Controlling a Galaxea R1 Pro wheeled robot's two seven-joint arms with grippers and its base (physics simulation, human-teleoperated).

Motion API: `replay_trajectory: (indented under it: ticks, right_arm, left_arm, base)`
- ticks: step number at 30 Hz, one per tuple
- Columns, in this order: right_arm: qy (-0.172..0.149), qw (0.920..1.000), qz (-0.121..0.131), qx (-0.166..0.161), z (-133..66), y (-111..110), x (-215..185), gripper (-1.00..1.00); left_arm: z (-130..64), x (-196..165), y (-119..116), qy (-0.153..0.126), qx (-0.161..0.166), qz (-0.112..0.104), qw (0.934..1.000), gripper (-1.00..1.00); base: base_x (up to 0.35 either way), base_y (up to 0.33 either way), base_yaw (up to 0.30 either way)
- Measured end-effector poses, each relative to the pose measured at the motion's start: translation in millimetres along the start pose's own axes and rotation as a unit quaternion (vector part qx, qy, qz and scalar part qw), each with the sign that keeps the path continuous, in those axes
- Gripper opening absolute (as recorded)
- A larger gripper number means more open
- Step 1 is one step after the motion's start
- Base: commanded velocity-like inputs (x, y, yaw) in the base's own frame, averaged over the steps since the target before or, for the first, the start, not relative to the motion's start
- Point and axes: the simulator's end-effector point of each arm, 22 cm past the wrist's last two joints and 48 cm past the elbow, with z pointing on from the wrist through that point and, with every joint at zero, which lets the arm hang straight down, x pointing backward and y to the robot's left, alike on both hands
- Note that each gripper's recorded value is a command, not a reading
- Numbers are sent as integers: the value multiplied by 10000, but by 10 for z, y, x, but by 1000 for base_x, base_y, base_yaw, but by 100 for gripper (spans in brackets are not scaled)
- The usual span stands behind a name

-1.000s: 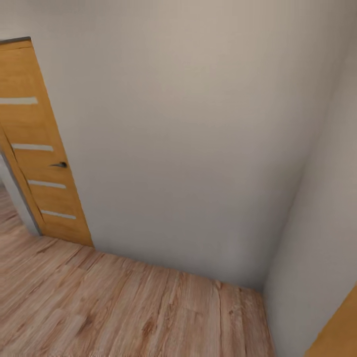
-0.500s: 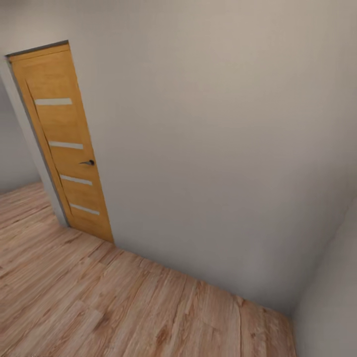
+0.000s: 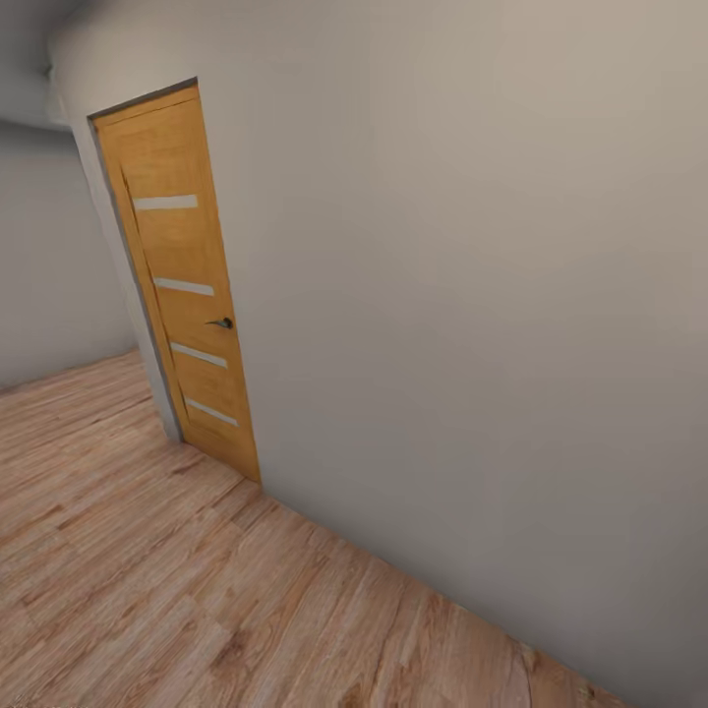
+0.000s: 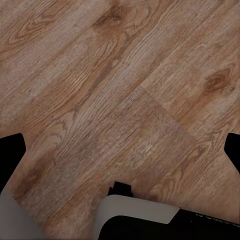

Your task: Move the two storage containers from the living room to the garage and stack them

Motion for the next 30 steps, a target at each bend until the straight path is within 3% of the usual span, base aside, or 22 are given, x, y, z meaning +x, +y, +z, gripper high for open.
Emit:
replay_trajectory:
  ticks: [30]
  right_arm:
    - [-6, 10000, -20, 3, 0, -7, -3, 100]
  left_arm:
    - [-2, 7, -22, 5, 9, -5, 10000, 100]
  base:
    - [324, 0, 293]
